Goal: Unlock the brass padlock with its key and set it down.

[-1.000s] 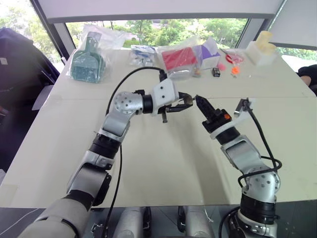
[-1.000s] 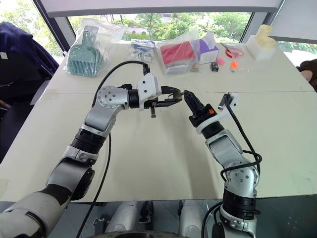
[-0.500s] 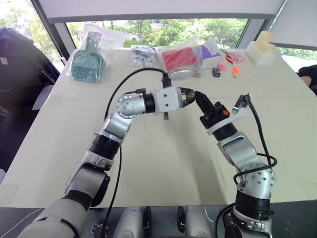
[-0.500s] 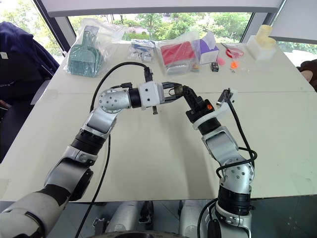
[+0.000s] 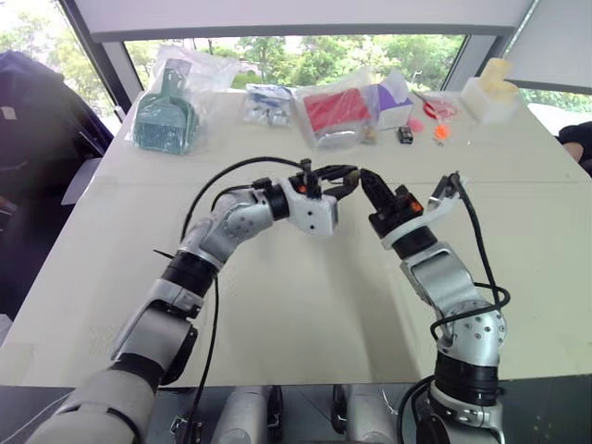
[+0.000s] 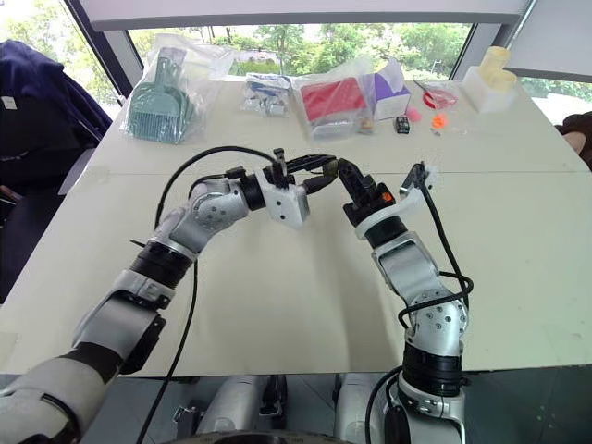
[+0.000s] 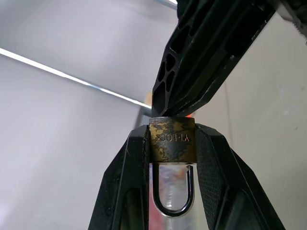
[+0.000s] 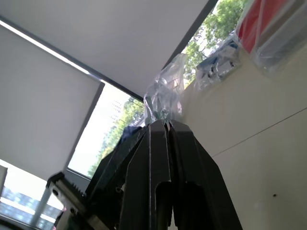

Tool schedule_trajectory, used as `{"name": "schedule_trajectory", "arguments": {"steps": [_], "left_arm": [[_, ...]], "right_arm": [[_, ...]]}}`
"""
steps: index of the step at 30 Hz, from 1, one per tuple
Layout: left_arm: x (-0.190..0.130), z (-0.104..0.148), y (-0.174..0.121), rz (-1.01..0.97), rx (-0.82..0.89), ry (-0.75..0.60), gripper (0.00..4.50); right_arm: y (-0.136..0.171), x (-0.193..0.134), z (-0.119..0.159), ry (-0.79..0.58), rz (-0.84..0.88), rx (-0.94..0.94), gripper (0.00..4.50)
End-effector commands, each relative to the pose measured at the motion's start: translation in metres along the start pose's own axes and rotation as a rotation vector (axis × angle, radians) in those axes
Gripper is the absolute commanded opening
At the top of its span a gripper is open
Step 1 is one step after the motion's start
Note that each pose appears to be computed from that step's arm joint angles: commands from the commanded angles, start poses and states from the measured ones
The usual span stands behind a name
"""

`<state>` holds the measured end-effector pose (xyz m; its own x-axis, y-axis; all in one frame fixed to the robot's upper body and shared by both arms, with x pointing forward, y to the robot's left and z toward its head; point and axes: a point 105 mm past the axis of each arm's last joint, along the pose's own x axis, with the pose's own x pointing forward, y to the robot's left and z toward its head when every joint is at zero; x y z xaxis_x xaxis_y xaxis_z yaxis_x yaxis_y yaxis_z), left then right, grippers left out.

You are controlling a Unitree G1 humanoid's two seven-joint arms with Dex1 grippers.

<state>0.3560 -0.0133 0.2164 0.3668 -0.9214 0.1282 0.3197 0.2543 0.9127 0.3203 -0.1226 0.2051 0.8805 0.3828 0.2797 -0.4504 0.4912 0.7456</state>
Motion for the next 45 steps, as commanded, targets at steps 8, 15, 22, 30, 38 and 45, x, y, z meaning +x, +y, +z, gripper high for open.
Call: {"name": "schedule_trajectory", "arguments": {"steps": [8,15,22,30,38,45], "left_arm": [[0.002,0.02,0.026,-0.14,-0.205,-0.112,0.76],[0.002,0.046,0.022,-0.168,-0.144,-0.219,0.76],[0.002,0.056,0.019,-0.179,-0.106,-0.25,0.76],[0.004,0.058,0.021,-0.175,-0.1,-0.256,0.76],[0.005,0.057,0.023,-0.181,-0.078,-0.247,0.76],[0.0,0.041,0.026,-0.198,-0.211,-0.179,3.58]], "right_arm": [[0.027,-0.028,0.028,0.142,0.221,-0.349,4.45],[0.024,-0.032,0.027,0.179,0.226,-0.326,4.45],[0.026,-0.031,0.033,0.133,0.234,-0.275,4.45],[0.027,-0.032,0.023,0.177,0.237,-0.267,1.52],[0.022,-0.035,0.015,0.244,0.225,-0.295,0.03],[0.013,-0.035,0.02,0.227,0.192,-0.311,0.0]]}}
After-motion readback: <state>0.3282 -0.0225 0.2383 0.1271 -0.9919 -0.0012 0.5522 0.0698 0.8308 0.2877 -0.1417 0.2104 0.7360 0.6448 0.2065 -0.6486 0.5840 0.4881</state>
